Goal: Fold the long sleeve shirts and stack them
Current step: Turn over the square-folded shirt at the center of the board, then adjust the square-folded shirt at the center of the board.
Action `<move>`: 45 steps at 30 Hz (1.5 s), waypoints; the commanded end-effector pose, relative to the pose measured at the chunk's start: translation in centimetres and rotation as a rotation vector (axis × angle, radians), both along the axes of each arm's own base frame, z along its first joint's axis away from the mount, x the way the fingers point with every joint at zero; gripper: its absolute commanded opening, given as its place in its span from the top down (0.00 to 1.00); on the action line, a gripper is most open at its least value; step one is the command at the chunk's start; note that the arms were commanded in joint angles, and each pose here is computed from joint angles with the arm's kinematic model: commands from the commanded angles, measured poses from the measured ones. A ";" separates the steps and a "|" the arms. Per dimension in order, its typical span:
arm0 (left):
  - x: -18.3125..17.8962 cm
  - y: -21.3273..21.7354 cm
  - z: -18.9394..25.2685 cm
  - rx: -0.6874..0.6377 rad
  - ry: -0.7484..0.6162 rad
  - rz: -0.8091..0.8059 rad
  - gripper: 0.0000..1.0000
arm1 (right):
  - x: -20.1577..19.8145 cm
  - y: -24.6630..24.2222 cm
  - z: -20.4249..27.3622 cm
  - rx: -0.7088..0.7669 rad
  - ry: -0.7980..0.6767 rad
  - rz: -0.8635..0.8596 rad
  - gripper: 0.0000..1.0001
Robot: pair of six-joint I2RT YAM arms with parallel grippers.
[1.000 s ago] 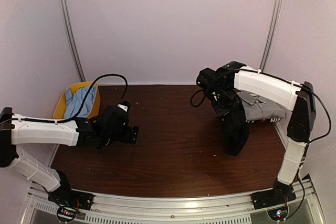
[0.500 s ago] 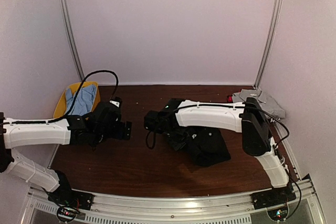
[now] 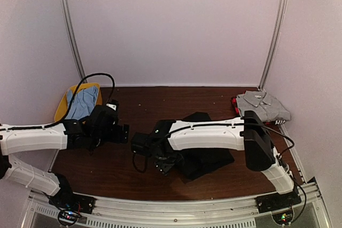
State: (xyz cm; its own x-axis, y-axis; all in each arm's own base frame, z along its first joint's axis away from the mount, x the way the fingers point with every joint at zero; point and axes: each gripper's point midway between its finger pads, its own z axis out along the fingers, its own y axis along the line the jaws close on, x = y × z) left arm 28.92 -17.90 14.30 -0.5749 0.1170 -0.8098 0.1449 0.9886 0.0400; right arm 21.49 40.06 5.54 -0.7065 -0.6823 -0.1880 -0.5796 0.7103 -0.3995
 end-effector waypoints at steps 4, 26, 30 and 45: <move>-0.1 0.7 0.5 -0.026 -0.026 0.020 0.02 | -2.1 2.2 6.8 0.305 -0.005 0.053 0.12; -0.1 0.6 0.0 -0.041 -0.018 0.016 0.02 | 6.3 -3.2 2.0 0.212 -0.015 -0.082 0.40; -0.2 0.6 -0.1 -0.042 -0.015 0.015 0.02 | 6.1 -4.1 0.2 0.148 0.006 -0.088 0.44; -0.1 0.3 -0.5 -0.045 -0.008 0.008 0.02 | 6.1 -7.3 -1.3 -0.005 -0.013 -0.130 0.69</move>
State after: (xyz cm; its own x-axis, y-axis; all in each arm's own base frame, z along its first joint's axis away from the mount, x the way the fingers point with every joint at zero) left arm 28.49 -17.47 13.73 -0.5782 0.1033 -0.8093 0.1462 0.9890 0.0218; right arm 27.29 34.40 4.14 -0.7803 -0.5878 -0.2137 -0.5020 0.7923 -0.3467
